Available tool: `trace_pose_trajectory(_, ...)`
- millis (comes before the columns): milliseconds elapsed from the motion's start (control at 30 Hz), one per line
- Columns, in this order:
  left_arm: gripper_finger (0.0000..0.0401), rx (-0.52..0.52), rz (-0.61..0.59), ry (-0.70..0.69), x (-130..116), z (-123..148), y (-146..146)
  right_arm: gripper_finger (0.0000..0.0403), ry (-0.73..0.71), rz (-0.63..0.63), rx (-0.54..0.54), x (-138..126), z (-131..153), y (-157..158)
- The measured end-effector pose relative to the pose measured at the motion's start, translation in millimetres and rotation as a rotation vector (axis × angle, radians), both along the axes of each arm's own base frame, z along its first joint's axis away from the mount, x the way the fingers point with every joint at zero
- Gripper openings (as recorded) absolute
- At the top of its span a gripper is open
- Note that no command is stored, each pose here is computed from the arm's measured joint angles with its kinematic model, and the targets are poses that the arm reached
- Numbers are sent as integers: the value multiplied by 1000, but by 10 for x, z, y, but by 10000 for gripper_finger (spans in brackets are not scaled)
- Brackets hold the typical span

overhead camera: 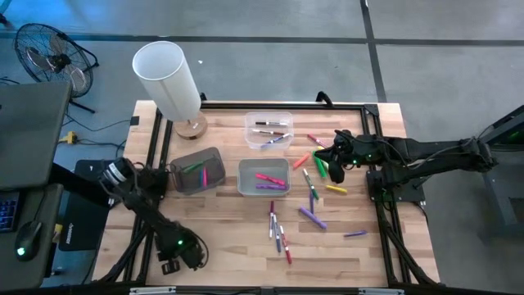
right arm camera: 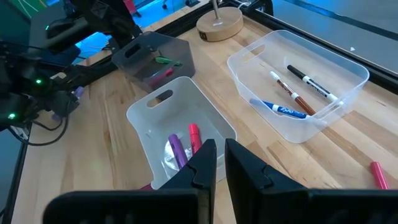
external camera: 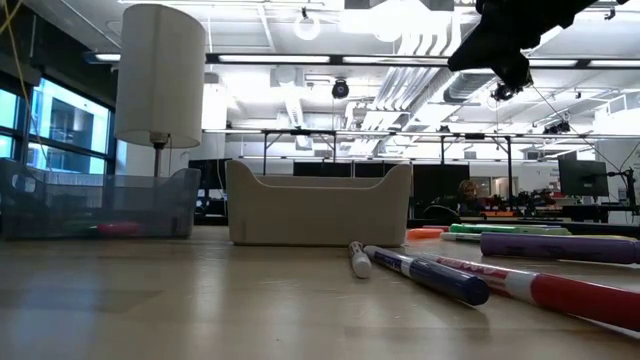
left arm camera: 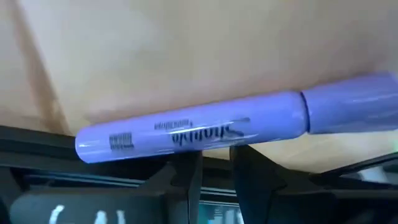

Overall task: Pick & Place Markers
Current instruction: Put the purple highlighter pen into the gray bin

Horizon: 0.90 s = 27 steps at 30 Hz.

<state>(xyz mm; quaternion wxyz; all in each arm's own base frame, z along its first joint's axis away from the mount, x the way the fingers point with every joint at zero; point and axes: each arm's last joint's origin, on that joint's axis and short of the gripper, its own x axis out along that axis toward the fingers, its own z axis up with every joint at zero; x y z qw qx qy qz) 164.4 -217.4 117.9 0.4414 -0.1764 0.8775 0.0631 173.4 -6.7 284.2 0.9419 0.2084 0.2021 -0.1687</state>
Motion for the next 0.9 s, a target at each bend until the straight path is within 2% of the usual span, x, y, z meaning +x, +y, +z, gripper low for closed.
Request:
trace_pose_trajectory(167, 78, 7, 53, -50, 202, 38, 100, 23, 1, 9, 1, 0, -1, 2)
trace_pose_trajectory(533, 78, 24, 54, -181, 603, 326, 199, 23, 2, 59, 27, 3, -3, 19)
trace_pose_trajectory(733, 78, 112, -95, -344, 665, 896, 146, 23, 4, 89, 42, 3, -5, 29)
trace_pose_trajectory(900, 78, 280, -237, -617, 612, 1393, 238, 23, 4, 86, 43, 3, -6, 28)
